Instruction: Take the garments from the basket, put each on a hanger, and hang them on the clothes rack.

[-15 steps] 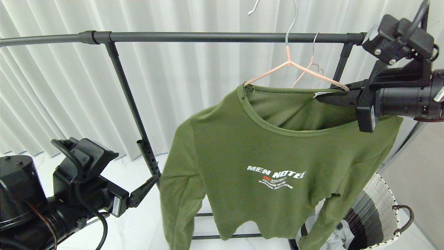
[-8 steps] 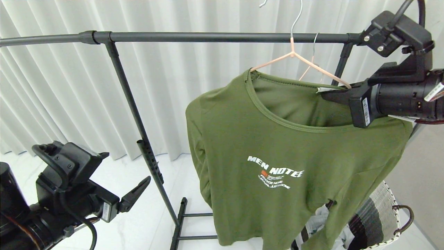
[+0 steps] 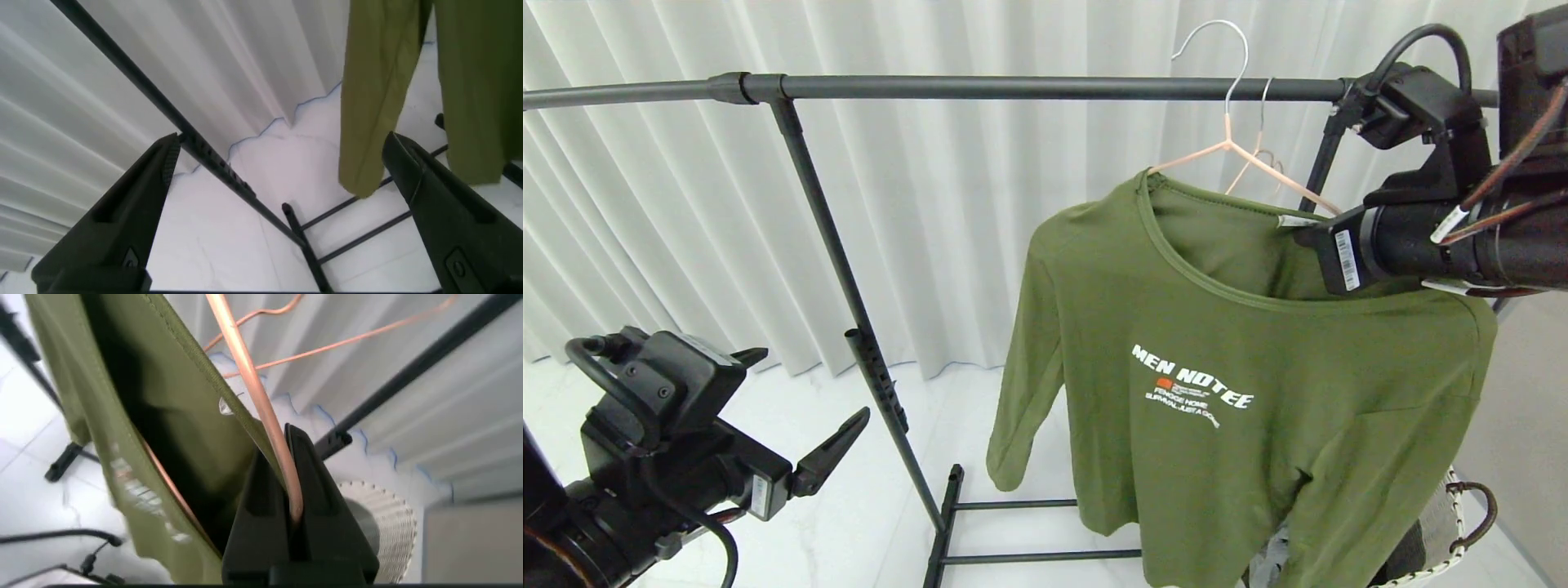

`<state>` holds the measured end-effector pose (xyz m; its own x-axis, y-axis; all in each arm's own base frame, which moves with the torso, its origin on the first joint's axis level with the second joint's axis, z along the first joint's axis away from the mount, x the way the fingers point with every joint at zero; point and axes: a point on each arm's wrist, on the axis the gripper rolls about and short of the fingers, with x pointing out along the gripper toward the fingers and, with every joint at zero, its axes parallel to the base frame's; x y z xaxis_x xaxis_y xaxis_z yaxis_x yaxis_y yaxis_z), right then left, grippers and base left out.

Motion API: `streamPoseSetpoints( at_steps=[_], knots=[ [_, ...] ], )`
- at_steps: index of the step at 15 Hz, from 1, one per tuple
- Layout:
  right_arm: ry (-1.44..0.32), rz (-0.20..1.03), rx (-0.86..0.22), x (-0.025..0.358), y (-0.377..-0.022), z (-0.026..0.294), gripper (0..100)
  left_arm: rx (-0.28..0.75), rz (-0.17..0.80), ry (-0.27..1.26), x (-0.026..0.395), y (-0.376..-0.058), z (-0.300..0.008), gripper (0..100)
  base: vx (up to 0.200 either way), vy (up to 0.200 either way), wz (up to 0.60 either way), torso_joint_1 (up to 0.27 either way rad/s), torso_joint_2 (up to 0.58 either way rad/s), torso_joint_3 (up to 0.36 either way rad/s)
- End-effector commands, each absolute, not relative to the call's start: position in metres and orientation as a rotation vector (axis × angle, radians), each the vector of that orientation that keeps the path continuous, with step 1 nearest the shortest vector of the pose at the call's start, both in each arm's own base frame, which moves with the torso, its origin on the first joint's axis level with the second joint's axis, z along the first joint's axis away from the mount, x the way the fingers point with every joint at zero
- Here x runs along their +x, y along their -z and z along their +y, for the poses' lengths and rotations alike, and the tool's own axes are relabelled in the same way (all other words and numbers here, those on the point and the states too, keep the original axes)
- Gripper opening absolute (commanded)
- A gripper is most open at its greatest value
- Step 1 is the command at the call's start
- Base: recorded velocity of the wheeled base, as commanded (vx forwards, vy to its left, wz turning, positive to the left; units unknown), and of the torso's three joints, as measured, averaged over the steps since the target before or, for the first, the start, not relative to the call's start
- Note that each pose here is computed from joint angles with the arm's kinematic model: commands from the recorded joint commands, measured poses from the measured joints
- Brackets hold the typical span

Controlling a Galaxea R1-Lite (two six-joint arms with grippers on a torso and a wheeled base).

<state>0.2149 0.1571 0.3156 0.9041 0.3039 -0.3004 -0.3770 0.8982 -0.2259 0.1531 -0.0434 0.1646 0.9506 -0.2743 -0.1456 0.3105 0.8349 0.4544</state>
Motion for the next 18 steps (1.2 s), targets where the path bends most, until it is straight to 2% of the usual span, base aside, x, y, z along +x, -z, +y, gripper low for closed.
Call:
streamPoseSetpoints(
  at_steps=[1,7,12,18],
  knots=[
    [-0.347,0.273,-0.285,0.231,-0.312,0.17,0,0.492,0.074,0.309,0.153,-0.165,-0.043,100,0.2,0.0,0.0,0.002,0.0,0.002],
    [-0.391,0.271,-0.278,0.231,-0.311,0.188,0,0.494,0.073,0.311,0.152,-0.165,-0.043,100,0.2,0.0,0.0,0.001,0.0,0.004],
    [-0.365,0.273,-0.282,0.238,-0.309,0.193,0,0.495,0.08,0.316,0.152,-0.163,-0.043,100,0.0,0.0,0.0,0.0,0.0,0.0],
    [-0.243,0.273,-0.299,0.279,-0.3,0.219,0,0.496,0.092,0.32,0.15,-0.159,-0.043,100,0.0,0.0,0.0,0.0,0.0,0.0]
  ],
)
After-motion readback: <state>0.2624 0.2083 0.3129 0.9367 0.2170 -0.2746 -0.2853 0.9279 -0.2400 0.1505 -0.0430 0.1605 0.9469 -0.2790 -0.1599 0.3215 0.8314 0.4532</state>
